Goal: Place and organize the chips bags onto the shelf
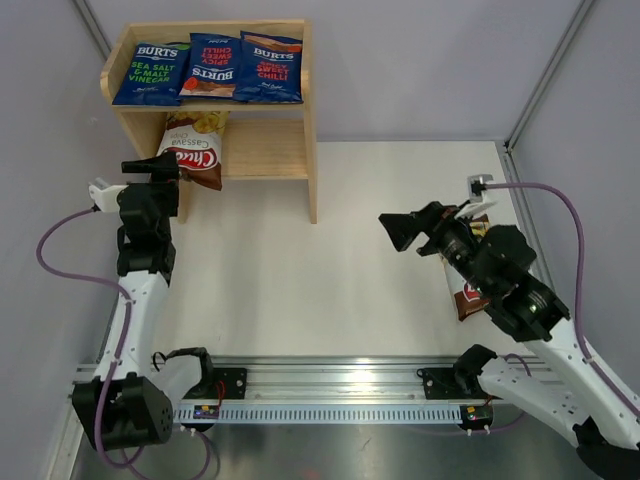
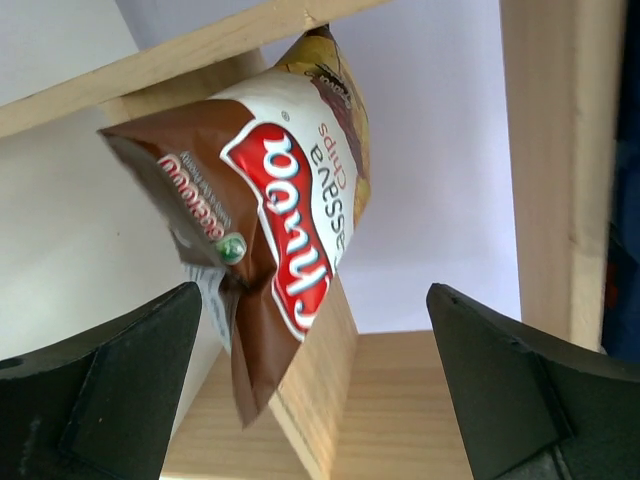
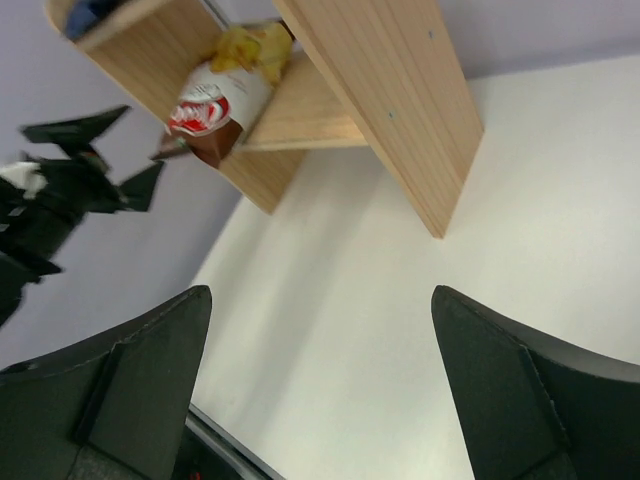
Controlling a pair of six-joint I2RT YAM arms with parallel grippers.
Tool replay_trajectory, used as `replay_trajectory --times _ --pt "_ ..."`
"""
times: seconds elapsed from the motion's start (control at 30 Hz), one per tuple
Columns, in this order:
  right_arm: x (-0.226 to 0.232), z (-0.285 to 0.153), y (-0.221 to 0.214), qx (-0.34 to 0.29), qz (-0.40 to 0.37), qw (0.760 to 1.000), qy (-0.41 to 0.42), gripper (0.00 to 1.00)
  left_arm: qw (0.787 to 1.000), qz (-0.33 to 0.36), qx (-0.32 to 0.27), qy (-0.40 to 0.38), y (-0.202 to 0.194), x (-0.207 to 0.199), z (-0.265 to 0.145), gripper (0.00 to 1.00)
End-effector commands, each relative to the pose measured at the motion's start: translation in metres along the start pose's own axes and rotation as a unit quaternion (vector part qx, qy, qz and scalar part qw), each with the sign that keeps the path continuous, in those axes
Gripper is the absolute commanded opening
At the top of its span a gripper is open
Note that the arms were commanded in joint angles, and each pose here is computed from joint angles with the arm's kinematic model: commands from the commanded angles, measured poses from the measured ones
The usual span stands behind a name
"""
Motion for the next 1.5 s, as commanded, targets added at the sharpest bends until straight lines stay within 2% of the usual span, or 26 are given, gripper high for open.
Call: replay_trajectory --times 0.0,0.07,0.13,0.17,0.2,0.23,0.27,0.33,0.37,0.4,0.43,0.5,0.53,0.6,0.67,0.7,0.73,0.87,0.9,0.93,0.97,1.03,1.17,1.27,1.4,1.47 --pt "-0.007 0.020 -0.007 0.081 -0.073 0.992 -0.058 1.00 0.999 0.033 0.017 -0.002 0.006 0.003 -0.036 0.99" --pt "-0.018 0.035 -0.021 0.148 -0.098 0.981 -0.079 0.99 0.997 0.061 0.054 -0.009 0.002 0.008 -0.056 0.99" --pt "-0.032 0.050 -0.017 0.166 -0.091 0.975 -0.112 0.99 0.989 0.119 0.076 -0.049 0.005 0.004 -0.083 0.99" --pt "-0.034 0.053 -0.017 0.190 -0.075 0.974 -0.096 0.99 0.980 0.144 0.126 -0.056 -0.002 0.009 -0.097 0.99" --pt "-0.052 0.058 -0.004 0.182 -0.055 0.975 -0.115 0.99 0.973 0.168 0.141 -0.067 0.000 0.006 -0.107 0.99" --pt "-0.063 0.065 -0.003 0.200 -0.035 0.972 -0.117 1.00 0.960 0.216 0.150 -0.091 0.002 0.008 -0.121 0.99" --pt "-0.070 0.066 -0.002 0.220 -0.020 0.969 -0.108 0.99 0.946 0.236 0.192 -0.112 -0.004 0.011 -0.134 0.99" --pt "-0.094 0.074 0.013 0.206 -0.016 0.965 -0.162 0.99 0.919 0.286 0.217 -0.164 -0.004 0.011 -0.156 0.99" --pt "-0.106 0.073 0.018 0.194 -0.027 0.959 -0.204 0.99 0.901 0.291 0.259 -0.190 -0.010 0.015 -0.169 0.99" --pt "-0.109 0.075 0.027 0.183 -0.033 0.958 -0.218 0.99 0.891 0.296 0.275 -0.207 -0.012 0.016 -0.177 0.99" --pt "-0.122 0.075 0.035 0.173 -0.032 0.954 -0.241 0.99 0.869 0.308 0.303 -0.242 -0.016 0.018 -0.186 0.99" --pt "-0.130 0.077 0.047 0.154 -0.025 0.957 -0.246 0.99 0.851 0.318 0.329 -0.258 -0.019 0.025 -0.199 0.99" --pt "-0.135 0.078 0.051 0.146 -0.024 0.958 -0.248 0.99 0.835 0.330 0.342 -0.278 -0.021 0.028 -0.203 0.99" --pt "-0.146 0.075 0.060 0.128 -0.023 0.961 -0.245 0.97 0.825 0.345 0.352 -0.278 -0.025 0.036 -0.209 0.99" --pt "-0.162 0.071 0.074 0.088 -0.028 0.955 -0.282 0.97 0.828 0.359 0.334 -0.271 -0.025 0.042 -0.212 0.99" --pt "-0.175 0.064 0.085 0.067 -0.014 0.948 -0.312 0.97 0.825 0.369 0.329 -0.275 -0.025 0.043 -0.214 0.99" --pt "-0.189 0.063 0.088 0.069 0.011 0.939 -0.336 0.97 0.830 0.379 0.315 -0.260 -0.023 0.044 -0.213 0.99" --pt "-0.230 0.055 0.117 0.052 0.091 0.950 -0.293 0.99 0.825 0.406 0.289 -0.267 -0.020 0.044 -0.219 0.99" --pt "-0.256 0.044 0.126 0.030 0.130 0.944 -0.301 0.99 0.824 0.413 0.279 -0.270 -0.017 0.043 -0.222 0.99" --pt "-0.264 0.046 0.135 -0.003 0.164 0.948 -0.273 0.98 0.837 0.424 0.252 -0.240 -0.013 0.047 -0.219 0.99" --pt "-0.276 0.043 0.128 0.003 0.193 0.947 -0.256 0.95 0.842 0.427 0.239 -0.227 -0.011 0.049 -0.219 0.99" --pt "-0.304 0.036 0.124 0.003 0.200 0.936 -0.290 0.95 0.851 0.428 0.220 -0.209 -0.008 0.054 -0.219 0.99" --pt "-0.343 0.028 0.107 0.020 0.186 0.910 -0.371 0.96 0.836 0.420 0.252 -0.247 -0.021 0.057 -0.219 0.99" --pt "-0.364 0.028 0.091 0.060 0.198 0.899 -0.387 0.98 0.830 0.424 0.263 -0.249 -0.022 0.056 -0.220 0.99" --pt "-0.380 0.030 0.074 0.087 0.203 0.898 -0.381 0.98 0.820 0.426 0.277 -0.264 -0.026 0.055 -0.223 0.99" --pt "-0.388 0.028 0.069 0.098 0.205 0.885 -0.406 0.96 0.815 0.426 0.283 -0.273 -0.027 0.055 -0.225 0.99"
Point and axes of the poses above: each gripper's point midway between its finger pads, its own z axis out along the fingers, its own x axis along the line the jaws close on, y = z × x, the point moved 9 cm from there along -z, back along the fingers, and after that the axes turned 10 degrees about z, right-handed, at the moved point
